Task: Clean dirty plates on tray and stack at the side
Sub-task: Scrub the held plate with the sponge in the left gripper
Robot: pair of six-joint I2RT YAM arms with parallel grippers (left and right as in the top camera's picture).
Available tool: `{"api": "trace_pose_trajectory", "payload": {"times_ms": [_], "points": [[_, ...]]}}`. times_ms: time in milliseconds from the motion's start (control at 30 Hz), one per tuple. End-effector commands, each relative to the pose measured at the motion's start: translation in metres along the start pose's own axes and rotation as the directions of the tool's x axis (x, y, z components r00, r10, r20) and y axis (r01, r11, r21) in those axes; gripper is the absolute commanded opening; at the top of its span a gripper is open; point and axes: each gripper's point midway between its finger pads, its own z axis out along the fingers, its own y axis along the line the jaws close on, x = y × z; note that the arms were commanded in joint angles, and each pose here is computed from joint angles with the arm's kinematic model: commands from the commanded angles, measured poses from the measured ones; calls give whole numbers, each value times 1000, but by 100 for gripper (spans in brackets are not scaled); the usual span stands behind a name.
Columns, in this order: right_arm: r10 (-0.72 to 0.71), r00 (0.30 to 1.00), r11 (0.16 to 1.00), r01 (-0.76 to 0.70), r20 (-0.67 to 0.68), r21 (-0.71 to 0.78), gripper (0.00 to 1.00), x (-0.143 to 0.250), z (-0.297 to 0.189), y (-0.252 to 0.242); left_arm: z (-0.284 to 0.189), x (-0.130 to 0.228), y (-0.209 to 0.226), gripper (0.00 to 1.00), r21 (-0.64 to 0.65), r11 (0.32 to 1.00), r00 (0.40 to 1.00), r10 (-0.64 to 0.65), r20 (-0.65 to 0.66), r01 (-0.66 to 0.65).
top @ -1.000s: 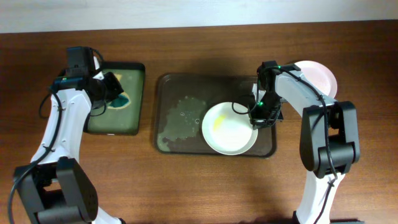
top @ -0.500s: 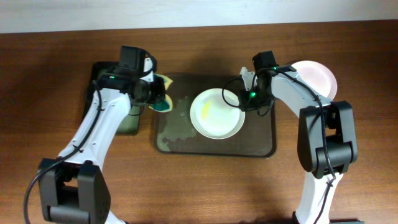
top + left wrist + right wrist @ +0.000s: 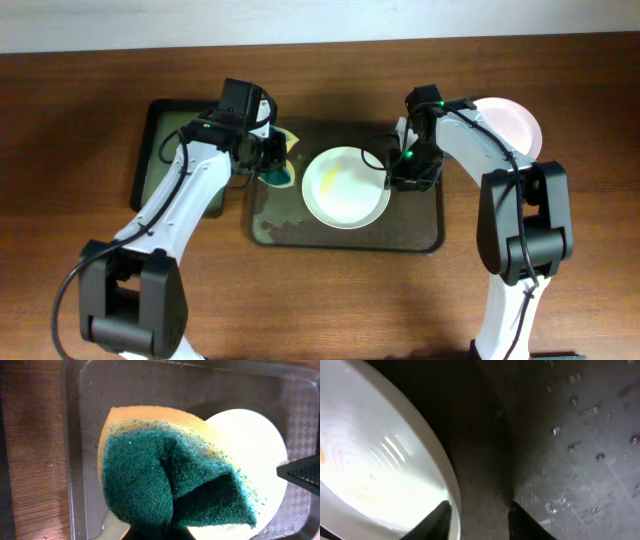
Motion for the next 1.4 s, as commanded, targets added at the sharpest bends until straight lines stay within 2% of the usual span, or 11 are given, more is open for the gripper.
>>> {"api": "trace_pose_trajectory", "payload": {"times_ms": [0, 167, 233, 433, 467, 533, 733, 867, 1000, 1133, 1367], "points": [[60, 998, 998, -60, -13, 12, 42, 1, 4, 4, 11, 5, 1, 0, 8, 1000, 1000, 15, -25, -15], [79, 997, 997, -79, -8, 13, 44, 2, 10, 13, 11, 6, -2, 0, 13, 1000, 999, 21, -27, -21], [98, 995, 995, -97, -3, 32, 27, 2, 13, 14, 11, 6, -2, 0, 13, 1000, 999, 21, -27, -21], [116, 993, 989, -117, 8, 96, 25, 4, 15, 7, 11, 6, -5, 0, 29, 999, 999, 23, -29, -22], [116, 993, 989, -116, 9, 96, 21, 4, 16, 6, 11, 6, -8, 0, 42, 999, 999, 23, -28, -22], [114, 993, 989, -115, 13, 94, 4, 3, 17, 6, 11, 5, -13, 0, 71, 997, 999, 27, -25, -25], [88, 996, 992, -91, 31, 86, 4, 1, 26, 4, 12, 6, -26, 0, 98, 994, 998, 51, -22, -49], [-56, 994, 996, 50, 90, 68, 4, -17, 26, 9, 14, 7, -36, 0, 110, 991, 997, 74, -13, -72], [-74, 991, 996, 67, 114, 64, 4, -23, 26, 11, 20, 7, -47, 0, 123, 988, 995, 99, -4, -98], [-184, 977, 982, 177, 112, 72, 4, -23, 27, 14, 38, 16, -54, 0, 129, 986, 993, 112, -35, -106], [-185, 977, 981, 178, 107, 72, 4, -22, 27, 15, 61, 22, -71, 0, 170, 977, 989, 139, -49, -129]]}}
